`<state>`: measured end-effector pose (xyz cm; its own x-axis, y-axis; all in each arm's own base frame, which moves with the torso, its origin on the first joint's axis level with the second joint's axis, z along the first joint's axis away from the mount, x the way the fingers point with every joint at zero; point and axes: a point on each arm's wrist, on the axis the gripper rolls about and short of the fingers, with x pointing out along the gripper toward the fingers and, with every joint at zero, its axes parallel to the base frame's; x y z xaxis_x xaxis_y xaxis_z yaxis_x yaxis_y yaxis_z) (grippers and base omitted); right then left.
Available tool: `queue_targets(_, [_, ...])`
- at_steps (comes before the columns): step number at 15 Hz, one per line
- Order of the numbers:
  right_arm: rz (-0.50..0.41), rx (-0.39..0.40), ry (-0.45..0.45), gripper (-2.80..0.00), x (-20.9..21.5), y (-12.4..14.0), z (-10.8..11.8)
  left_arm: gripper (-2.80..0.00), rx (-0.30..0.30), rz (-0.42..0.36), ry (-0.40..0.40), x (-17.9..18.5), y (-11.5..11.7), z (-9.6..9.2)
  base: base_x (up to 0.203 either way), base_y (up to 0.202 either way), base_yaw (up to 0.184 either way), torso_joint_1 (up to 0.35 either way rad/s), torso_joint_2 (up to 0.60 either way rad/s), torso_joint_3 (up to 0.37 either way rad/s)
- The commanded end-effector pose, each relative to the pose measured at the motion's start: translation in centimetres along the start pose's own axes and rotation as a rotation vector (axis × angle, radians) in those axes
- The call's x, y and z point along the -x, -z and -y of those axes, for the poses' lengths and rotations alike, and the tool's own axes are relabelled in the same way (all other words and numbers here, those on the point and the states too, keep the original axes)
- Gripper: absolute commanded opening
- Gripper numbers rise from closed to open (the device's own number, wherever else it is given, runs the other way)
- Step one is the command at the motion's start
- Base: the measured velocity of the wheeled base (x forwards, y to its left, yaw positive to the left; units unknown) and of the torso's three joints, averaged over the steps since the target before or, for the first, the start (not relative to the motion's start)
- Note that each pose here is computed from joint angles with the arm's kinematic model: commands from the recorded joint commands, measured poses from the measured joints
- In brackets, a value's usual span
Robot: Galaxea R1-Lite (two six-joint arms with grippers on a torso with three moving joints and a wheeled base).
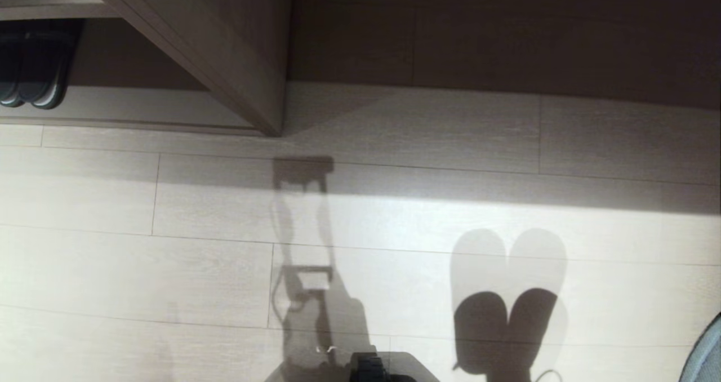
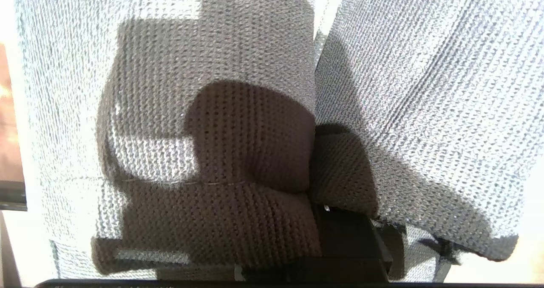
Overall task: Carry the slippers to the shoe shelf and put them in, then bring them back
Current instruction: Place the slippers into the shoe cabinet
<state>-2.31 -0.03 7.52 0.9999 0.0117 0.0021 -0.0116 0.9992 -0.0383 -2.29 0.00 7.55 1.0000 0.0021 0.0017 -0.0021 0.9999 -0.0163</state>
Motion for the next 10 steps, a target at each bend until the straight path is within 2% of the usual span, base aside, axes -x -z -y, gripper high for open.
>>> queue_targets(1, [-0.004,0.0,-0.001,-2.8,-0.03,-0.01,0.0,-2.8,0.001,-0.002,0.001,-0.02,0.03,0.0,0.0,0.0,0.0,0.004,0.0,0.198])
queue_targets(10, [-0.001,-0.005,0.002,-2.8,-0.02,-0.02,0.01,-2.8,0.001,-0.002,-0.001,-0.02,0.03,0.0,0.0,0.0,0.0,0.002,0.0,0.203])
